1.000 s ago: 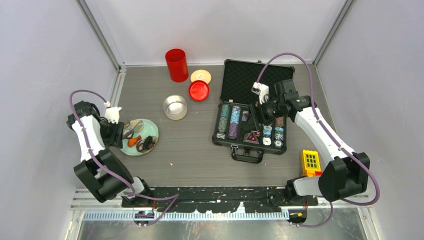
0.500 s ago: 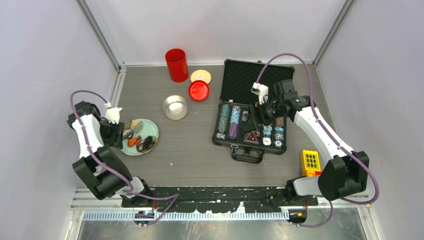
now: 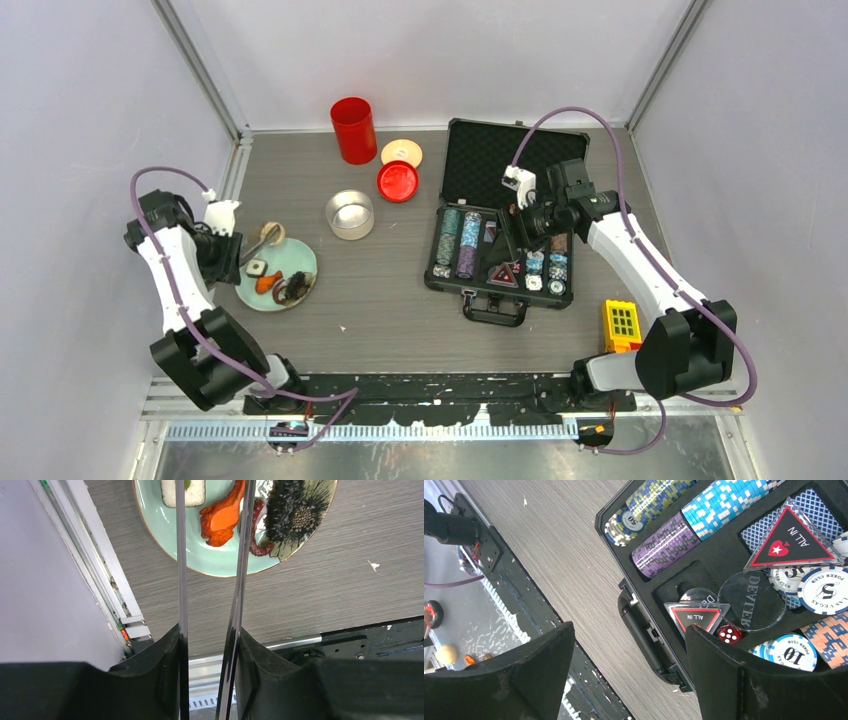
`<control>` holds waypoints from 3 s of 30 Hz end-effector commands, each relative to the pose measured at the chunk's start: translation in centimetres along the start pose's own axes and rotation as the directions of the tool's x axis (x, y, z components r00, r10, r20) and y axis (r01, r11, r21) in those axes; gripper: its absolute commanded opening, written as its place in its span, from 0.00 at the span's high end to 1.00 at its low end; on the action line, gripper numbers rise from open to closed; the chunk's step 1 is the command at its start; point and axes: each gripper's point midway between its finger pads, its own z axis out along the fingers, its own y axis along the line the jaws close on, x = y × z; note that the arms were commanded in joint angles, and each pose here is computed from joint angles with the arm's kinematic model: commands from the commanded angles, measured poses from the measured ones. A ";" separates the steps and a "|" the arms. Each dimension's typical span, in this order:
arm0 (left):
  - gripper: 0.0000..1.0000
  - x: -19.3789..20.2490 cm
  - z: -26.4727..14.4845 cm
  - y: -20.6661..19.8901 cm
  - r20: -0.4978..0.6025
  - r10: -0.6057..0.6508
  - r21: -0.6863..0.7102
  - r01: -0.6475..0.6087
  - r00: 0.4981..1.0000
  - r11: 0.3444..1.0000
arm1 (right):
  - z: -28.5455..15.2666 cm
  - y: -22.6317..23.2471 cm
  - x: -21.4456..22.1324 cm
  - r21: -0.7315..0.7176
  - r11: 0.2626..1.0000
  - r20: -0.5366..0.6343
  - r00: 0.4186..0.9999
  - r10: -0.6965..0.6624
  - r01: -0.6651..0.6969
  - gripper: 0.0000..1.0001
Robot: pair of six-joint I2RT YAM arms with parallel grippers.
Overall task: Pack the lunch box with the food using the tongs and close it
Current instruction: Pick up the fake food from the plate, then place the fake food in the packing box, then pick up the fake food from the plate.
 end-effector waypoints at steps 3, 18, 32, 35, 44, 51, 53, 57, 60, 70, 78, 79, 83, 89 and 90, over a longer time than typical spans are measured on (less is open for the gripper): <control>0.69 -2.9 -2.6 -2.8 0.106 0.045 0.044 -0.050 0.993 0.998 | 0.2 -0.4 -0.3 0.002 1.000 0.014 1.000 -0.028 0.027 0.15; 0.69 -11.0 -0.8 -9.8 0.160 0.168 0.110 -0.187 0.973 0.976 | -1.2 -0.4 -1.0 0.066 0.996 0.053 0.997 -0.065 0.061 0.14; 0.69 -13.4 3.3 -10.8 0.120 0.174 0.130 -0.189 0.977 0.973 | -1.9 -0.4 -1.1 0.088 0.994 0.067 0.995 -0.068 0.062 0.13; 0.67 -13.5 4.3 -11.1 0.105 0.180 0.120 -0.192 0.978 0.974 | -1.9 -0.5 -1.0 0.088 0.994 0.066 0.996 -0.066 0.060 0.13; 0.65 -13.9 6.5 -12.5 0.071 0.208 0.139 -0.216 0.976 0.966 | -1.6 -0.9 -0.7 0.090 0.995 0.055 0.997 -0.051 0.046 0.13; 0.64 -13.6 7.7 -13.3 0.047 0.220 0.152 -0.225 0.974 0.962 | -1.6 -1.2 -0.7 0.101 0.994 0.052 0.997 -0.049 0.044 0.13; 0.63 -13.5 8.0 -13.5 0.040 0.225 0.160 -0.228 0.974 0.960 | -1.5 -1.2 -0.7 0.099 0.994 0.050 0.998 -0.047 0.041 0.13; 0.56 -13.5 8.3 -13.7 0.030 0.227 0.168 -0.229 0.973 0.959 | -1.5 -1.3 -0.7 0.101 0.994 0.050 0.998 -0.047 0.041 0.13; 0.51 -13.4 8.2 -13.6 0.025 0.230 0.169 -0.230 0.973 0.958 | -1.6 -1.3 -0.8 0.104 0.994 0.052 0.998 -0.047 0.041 0.13; 0.50 -14.2 5.8 -13.6 0.068 0.228 0.149 -0.236 0.971 0.960 | -1.7 -1.4 -0.6 0.110 0.993 0.052 0.998 -0.045 0.039 0.13; 0.49 -15.2 2.3 -13.1 0.122 0.244 0.095 -0.256 0.962 0.962 | -1.6 -1.3 -0.6 0.101 0.994 0.051 0.998 -0.040 0.035 0.13; 0.49 -15.2 2.0 -13.0 0.123 0.247 0.089 -0.259 0.961 0.962 | -1.6 -1.4 -0.6 0.102 0.994 0.053 0.998 -0.041 0.035 0.13; 0.49 -14.7 0.7 -12.5 0.122 0.246 0.080 -0.256 0.962 0.963 | -1.7 -1.2 -0.7 0.098 0.995 0.055 0.998 -0.043 0.037 0.13; 0.48 -11.5 -1.5 -9.4 0.103 0.188 0.084 -0.197 0.977 0.977 | -1.7 -1.1 -0.8 0.093 0.995 0.056 0.997 -0.048 0.042 0.13; 0.48 -10.7 -1.8 -8.8 0.096 0.172 0.084 -0.180 0.980 0.980 | -1.7 -1.1 -0.7 0.090 0.995 0.053 0.998 -0.046 0.041 0.13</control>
